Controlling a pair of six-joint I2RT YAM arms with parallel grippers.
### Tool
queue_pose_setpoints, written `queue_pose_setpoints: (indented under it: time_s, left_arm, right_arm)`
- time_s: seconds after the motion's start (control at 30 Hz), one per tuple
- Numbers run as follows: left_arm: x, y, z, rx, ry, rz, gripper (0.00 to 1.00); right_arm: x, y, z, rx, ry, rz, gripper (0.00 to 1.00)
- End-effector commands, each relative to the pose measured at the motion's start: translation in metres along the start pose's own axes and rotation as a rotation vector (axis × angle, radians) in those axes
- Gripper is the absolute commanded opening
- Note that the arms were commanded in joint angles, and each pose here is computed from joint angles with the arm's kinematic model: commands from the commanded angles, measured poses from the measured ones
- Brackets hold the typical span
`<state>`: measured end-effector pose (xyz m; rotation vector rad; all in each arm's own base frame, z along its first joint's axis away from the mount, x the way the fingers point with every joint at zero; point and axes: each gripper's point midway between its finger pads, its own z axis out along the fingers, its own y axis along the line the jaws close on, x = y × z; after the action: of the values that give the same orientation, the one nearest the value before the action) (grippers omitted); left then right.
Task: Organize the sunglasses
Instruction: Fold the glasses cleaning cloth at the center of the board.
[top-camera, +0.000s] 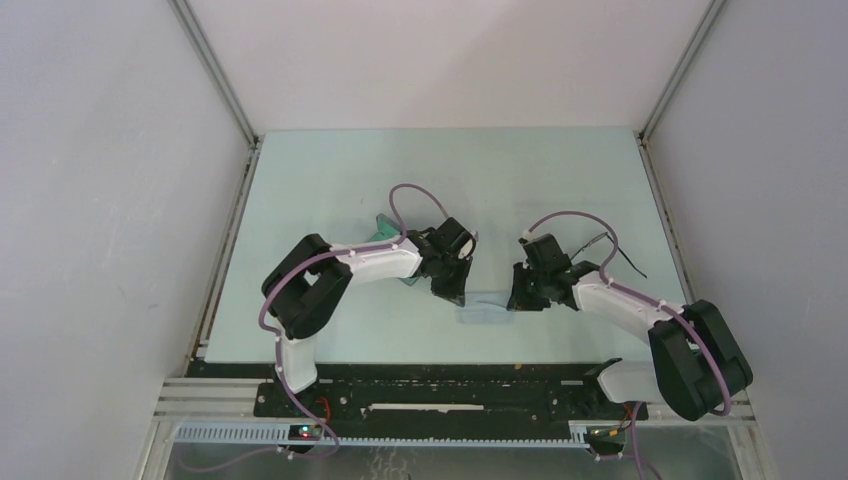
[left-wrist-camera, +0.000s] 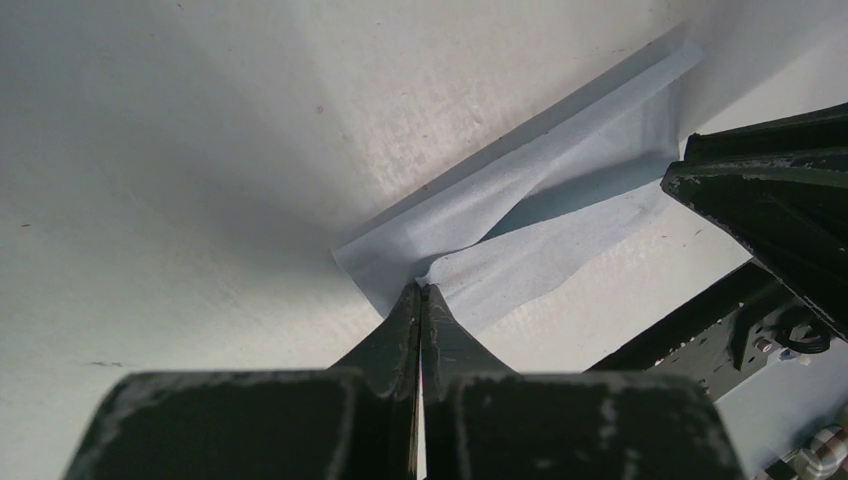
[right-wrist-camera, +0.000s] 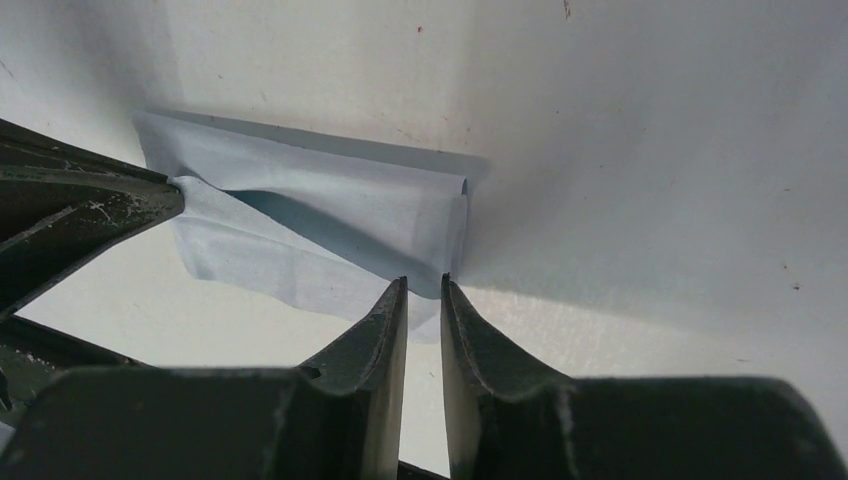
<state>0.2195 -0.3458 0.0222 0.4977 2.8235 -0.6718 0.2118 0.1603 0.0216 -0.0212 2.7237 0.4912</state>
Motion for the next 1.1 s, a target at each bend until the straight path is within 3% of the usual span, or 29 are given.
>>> queue_pose_setpoints:
  time_s: [0.0, 1.07]
  left_arm:
    - [-0.0159, -0.0161, -0.0044, 0.036, -0.031, 0.018, 0.0]
    - [-0.0173, -0.0191, -0.0046, 0.049, -0.029, 0.023, 0.0]
  right_arm:
    - [-0.0188, 0.0083, -0.0022, -0.009, -0.046, -0.037, 0.25]
    - [-0.0163, 0.0109, 0.0052, 0.023, -0.014, -0.065, 0.24]
